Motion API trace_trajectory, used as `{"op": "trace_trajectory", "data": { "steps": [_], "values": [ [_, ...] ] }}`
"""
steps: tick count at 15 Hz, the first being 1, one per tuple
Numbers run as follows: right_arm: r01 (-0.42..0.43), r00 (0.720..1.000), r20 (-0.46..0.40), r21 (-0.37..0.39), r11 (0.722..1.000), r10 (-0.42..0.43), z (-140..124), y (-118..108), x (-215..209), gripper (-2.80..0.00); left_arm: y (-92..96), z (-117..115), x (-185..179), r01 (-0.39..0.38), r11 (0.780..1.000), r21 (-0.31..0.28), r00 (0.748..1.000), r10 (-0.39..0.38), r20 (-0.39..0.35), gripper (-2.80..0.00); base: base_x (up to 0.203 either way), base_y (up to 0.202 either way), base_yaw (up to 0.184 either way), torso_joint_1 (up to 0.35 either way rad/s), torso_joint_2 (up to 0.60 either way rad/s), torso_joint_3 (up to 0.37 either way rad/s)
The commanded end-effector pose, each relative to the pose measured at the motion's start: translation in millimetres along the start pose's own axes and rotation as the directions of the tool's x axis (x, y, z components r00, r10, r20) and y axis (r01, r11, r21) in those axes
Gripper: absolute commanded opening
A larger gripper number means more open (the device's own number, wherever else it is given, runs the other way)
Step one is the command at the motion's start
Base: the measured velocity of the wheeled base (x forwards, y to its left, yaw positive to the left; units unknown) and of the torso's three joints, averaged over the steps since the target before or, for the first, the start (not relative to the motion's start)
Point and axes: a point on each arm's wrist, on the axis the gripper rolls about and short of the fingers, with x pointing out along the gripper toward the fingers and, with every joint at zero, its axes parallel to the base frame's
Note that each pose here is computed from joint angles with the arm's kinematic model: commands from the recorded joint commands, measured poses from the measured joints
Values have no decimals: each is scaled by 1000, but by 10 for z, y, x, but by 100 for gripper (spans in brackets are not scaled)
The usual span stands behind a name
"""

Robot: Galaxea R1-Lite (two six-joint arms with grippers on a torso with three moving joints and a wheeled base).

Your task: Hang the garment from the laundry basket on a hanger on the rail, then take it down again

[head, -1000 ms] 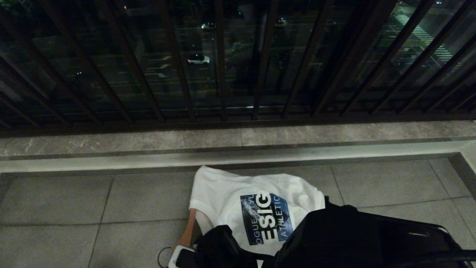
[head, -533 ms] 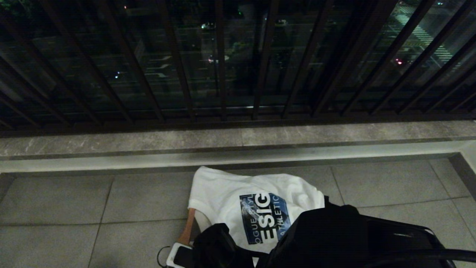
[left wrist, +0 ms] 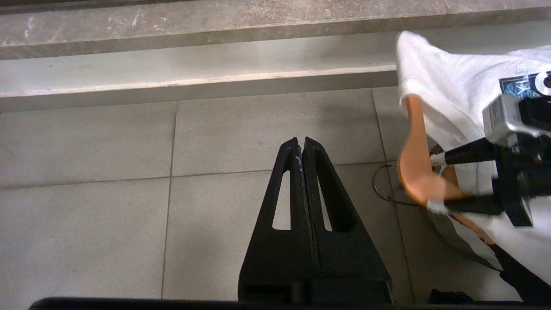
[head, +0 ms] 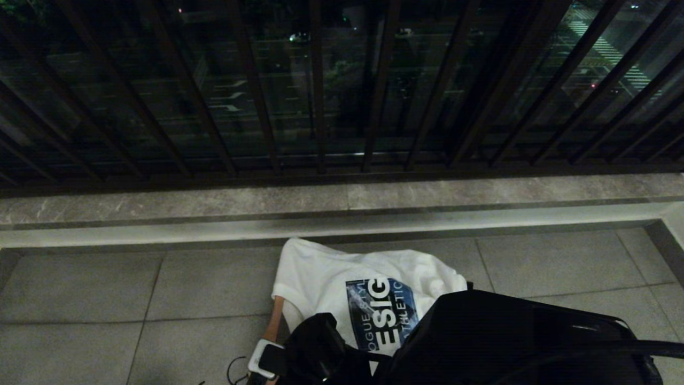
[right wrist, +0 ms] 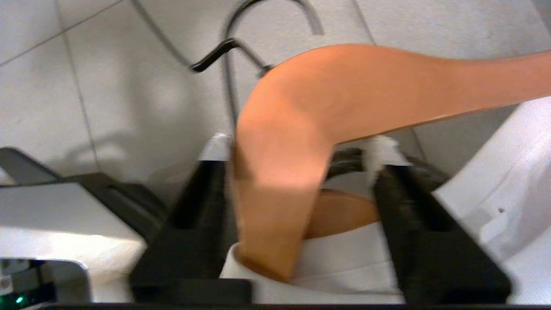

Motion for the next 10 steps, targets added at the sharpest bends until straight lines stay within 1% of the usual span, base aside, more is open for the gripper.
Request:
{"op": "trace_trajectory", "data": {
  "steps": [1, 5, 7, 10],
  "values": [
    [12, 1000, 9, 2, 1000, -12, 7, -52, 12, -280, 0, -4, 1, 0, 1000, 0, 1000, 0, 0, -280, 0, 0, 0, 0, 0, 0],
    [42, 999, 32, 12, 999, -42, 50, -171, 74, -280, 0, -4, 1, -1, 1000, 0, 1000, 1, 0, -280, 0, 0, 0, 0, 0, 0],
    [40, 999, 14, 16, 999, -40, 71, -202, 52, -280, 0, -4, 0, 0, 1000, 0, 1000, 0, 1, -280, 0, 0, 0, 0, 0, 0],
    [43, 999, 20, 15, 999, -43, 110, -215, -2, -280, 0, -4, 1, 0, 1000, 0, 1000, 0, -1, -280, 0, 0, 0, 0, 0, 0]
  ]
}}
